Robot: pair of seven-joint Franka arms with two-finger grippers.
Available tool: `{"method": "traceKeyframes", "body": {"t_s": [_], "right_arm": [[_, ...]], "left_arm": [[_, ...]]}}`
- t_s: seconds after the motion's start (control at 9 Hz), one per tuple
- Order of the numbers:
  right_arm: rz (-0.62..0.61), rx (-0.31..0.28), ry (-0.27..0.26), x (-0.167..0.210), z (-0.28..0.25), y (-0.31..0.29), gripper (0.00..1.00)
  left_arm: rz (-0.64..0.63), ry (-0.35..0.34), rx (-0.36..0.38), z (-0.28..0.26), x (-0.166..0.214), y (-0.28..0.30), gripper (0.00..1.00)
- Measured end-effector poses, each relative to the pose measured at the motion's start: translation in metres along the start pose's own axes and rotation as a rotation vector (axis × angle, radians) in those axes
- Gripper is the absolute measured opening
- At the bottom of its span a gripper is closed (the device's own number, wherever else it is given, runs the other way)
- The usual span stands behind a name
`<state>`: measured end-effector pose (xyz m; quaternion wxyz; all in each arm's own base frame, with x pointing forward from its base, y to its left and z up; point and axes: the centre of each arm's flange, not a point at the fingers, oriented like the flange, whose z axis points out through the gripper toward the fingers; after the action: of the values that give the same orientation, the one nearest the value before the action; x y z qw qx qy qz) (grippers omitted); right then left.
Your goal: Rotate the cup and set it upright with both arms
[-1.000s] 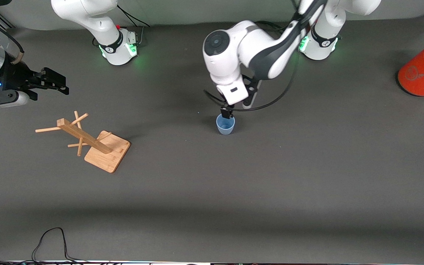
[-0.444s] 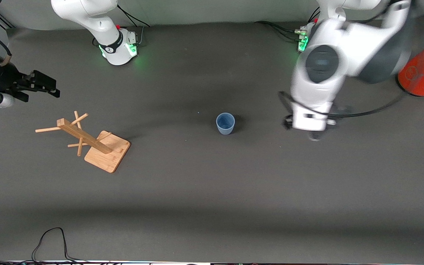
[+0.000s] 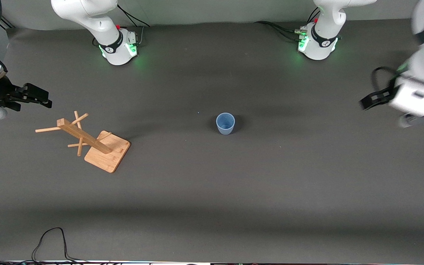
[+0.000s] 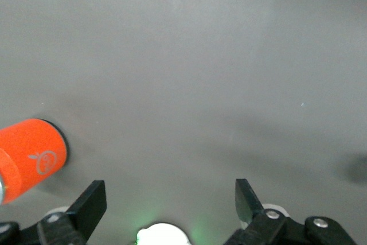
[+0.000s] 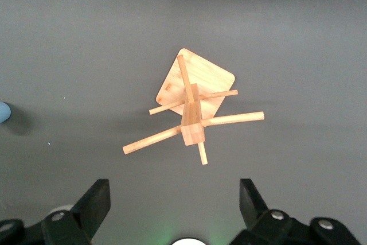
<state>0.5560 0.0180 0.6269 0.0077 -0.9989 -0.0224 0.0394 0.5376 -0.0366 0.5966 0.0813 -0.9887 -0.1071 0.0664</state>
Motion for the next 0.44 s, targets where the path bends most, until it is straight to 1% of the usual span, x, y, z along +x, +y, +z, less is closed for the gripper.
{"method": "traceKeyframes", "body": {"t_s": [0.22,0.44], "right_arm": [[-0.002,0.0,0.001,0.0,-0.001,-0.001,1.0],[0.011,0.0,0.002,0.0,-0.001,0.0,1.0]], "left_arm": [[0.108,0.002,-0.027,-0.005,-0.018,-0.038,1.0],[0.158,0.03,-0.063,-0.016,-0.033,-0.075,1.0]]}}
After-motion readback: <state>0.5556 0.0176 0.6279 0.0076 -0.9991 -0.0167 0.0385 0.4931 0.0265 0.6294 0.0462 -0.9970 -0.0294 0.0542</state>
